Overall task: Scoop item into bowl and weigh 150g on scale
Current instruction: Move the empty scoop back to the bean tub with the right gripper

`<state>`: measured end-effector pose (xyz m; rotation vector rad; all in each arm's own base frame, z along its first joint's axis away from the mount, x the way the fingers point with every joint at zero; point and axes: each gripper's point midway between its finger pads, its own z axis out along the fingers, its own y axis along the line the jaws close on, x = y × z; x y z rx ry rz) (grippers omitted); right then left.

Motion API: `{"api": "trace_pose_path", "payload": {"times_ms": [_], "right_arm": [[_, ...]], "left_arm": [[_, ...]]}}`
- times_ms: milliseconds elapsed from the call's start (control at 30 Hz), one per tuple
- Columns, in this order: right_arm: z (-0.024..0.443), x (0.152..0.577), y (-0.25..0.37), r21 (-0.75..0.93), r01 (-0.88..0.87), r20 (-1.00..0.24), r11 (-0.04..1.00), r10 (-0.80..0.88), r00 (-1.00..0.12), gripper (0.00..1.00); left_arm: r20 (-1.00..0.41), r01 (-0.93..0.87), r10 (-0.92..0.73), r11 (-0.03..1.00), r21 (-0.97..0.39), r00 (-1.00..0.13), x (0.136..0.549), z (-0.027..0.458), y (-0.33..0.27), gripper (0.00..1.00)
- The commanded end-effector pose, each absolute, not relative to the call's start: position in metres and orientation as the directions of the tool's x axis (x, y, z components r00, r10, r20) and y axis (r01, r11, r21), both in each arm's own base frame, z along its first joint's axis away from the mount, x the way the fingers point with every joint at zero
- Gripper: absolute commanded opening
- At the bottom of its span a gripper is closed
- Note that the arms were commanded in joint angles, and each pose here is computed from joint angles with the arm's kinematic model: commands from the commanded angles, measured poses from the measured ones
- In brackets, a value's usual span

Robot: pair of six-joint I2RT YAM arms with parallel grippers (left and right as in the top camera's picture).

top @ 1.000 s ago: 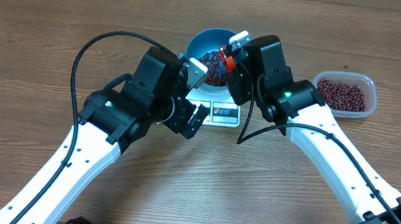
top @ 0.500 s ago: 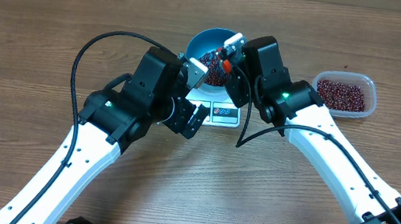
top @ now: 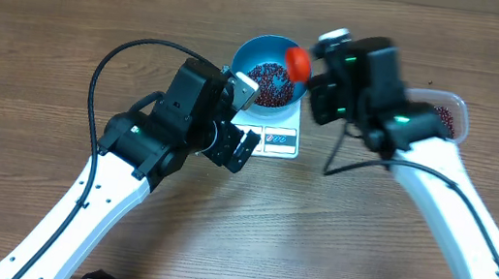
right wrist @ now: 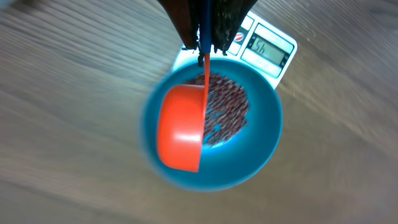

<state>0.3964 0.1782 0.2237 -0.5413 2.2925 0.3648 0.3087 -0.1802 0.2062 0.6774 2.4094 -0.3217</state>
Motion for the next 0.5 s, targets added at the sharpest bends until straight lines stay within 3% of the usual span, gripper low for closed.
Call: {"api": "trace_pose_path", "payload": {"times_ms": [0, 233, 467], "right_arm": [[0.281, 0.394, 0.14, 0.178, -0.405, -0.786, 0.897, -0.118, -0.606, 0.04], [0.258, 0.38, 0.027, 0.219, -0.095, -0.669, 0.971, 0.079, -0.739, 0.04], [0.246, 0.374, -0.006, 0.205, 0.009, -0.629, 0.979, 0.138, -0.765, 0.04]], "left_arm": [[-0.626, 0.557, 0.403, 0.828, -0.061, -0.668, 0.308, 0.21, -0.181, 1.0], [-0.626, 0.557, 0.403, 0.828, -0.061, -0.668, 0.308, 0.21, -0.181, 1.0], [-0.626, 0.557, 0.403, 0.828, -0.061, -0.668, 0.308, 0.21, -0.181, 1.0]]}}
